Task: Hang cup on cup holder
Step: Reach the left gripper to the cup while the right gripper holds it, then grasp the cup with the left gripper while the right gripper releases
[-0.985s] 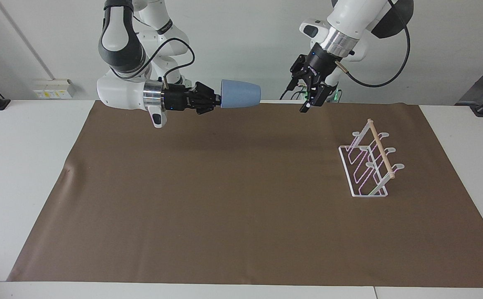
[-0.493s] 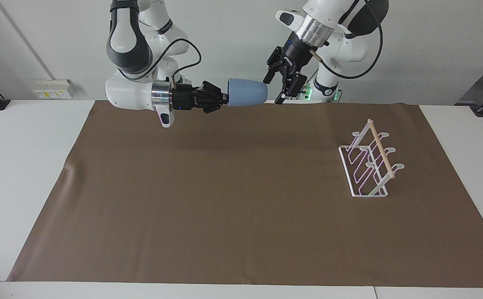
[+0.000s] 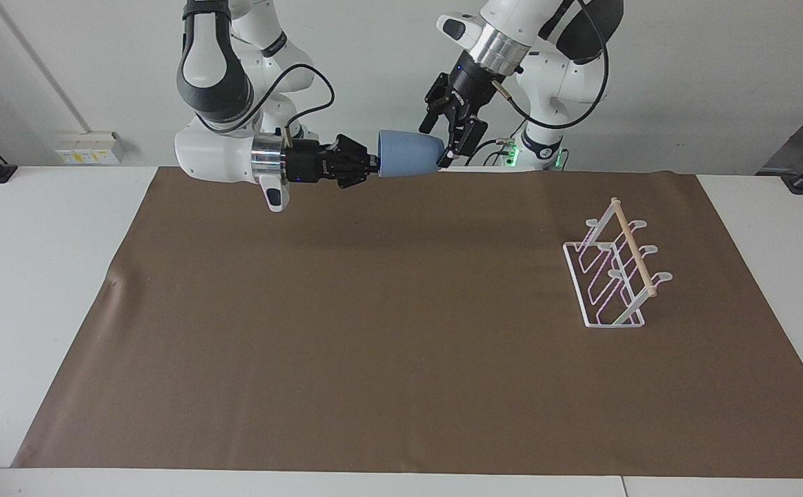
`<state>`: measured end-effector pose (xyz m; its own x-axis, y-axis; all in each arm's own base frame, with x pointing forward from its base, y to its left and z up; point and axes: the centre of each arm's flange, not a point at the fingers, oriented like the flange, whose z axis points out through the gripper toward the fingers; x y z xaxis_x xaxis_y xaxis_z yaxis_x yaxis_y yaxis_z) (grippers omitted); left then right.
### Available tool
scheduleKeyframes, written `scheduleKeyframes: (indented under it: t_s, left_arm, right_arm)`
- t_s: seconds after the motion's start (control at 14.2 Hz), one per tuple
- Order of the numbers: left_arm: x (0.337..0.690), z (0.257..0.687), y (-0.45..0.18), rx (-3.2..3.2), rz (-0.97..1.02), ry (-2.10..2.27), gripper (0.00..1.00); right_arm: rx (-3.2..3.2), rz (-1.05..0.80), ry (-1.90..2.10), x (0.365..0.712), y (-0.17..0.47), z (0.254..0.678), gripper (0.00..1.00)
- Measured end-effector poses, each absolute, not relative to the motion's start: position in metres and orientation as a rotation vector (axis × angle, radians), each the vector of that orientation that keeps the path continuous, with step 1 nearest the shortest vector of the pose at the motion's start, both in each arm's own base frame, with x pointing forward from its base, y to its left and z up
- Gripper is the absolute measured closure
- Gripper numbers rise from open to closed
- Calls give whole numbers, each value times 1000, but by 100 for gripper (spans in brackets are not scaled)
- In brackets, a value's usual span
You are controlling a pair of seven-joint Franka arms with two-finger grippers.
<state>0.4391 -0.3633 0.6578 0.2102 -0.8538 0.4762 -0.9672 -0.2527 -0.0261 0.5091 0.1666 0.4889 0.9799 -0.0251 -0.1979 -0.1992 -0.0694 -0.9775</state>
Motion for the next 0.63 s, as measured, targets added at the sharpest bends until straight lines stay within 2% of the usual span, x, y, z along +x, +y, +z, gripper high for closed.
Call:
scheduleKeyframes:
  t_s: [0.49, 0.63]
  left_arm:
    - [438, 653, -380, 2228, 647, -1651, 0]
    - [439, 655, -379, 2229, 668, -1656, 17]
  right_arm:
    - [-1637, 144, 173, 508, 166, 489, 96]
    - [-1636, 144, 176, 508, 165, 488, 96]
